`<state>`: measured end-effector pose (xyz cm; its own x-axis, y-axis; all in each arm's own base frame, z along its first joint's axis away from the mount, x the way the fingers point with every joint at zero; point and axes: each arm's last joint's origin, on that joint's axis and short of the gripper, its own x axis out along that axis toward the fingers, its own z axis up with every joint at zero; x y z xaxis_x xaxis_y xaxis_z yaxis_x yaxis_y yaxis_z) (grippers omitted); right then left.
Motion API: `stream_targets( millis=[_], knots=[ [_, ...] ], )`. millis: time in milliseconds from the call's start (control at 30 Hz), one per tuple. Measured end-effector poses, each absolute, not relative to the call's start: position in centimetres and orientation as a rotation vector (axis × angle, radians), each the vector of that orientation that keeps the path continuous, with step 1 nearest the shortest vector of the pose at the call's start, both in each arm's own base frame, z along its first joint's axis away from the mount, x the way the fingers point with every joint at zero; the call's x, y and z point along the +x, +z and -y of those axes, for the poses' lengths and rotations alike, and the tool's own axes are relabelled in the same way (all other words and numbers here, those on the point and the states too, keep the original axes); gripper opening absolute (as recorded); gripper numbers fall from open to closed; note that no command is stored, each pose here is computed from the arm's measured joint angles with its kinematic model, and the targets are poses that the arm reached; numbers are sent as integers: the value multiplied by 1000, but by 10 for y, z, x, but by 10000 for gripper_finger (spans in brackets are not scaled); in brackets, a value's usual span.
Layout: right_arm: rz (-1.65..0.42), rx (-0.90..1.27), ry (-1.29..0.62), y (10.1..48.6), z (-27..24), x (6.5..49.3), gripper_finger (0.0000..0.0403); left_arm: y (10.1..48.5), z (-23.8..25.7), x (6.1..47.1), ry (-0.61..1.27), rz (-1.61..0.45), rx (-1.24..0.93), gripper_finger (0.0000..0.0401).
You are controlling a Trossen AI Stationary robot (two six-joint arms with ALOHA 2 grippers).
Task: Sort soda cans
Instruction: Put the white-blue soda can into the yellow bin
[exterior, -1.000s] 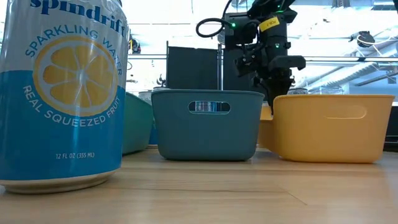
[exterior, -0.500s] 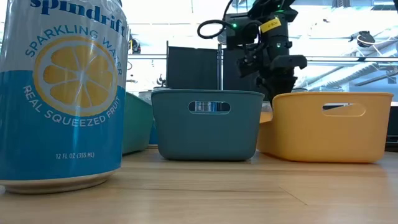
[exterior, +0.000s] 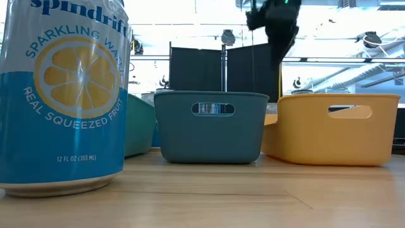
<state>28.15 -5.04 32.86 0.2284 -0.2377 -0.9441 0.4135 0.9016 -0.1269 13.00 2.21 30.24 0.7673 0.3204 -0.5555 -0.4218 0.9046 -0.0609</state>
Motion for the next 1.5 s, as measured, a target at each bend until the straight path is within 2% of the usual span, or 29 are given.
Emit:
stream_targets(
  millis=[133,333,600,967,1500],
  knots=[
    [-1112,310,-614,345,46,248,144,302,-22,130,406,-567,-187,202],
    [-965,552,-740,329,37,199,153,302,-22,130,406,-567,-186,202],
    [-661,798,-755,316,32,187,160,302,-22,130,406,-567,-186,202],
    [-583,831,-730,315,34,200,160,302,-22,130,406,-567,-185,202],
    [-606,777,-713,312,35,205,165,302,-22,130,407,-567,-186,202]
  ],
)
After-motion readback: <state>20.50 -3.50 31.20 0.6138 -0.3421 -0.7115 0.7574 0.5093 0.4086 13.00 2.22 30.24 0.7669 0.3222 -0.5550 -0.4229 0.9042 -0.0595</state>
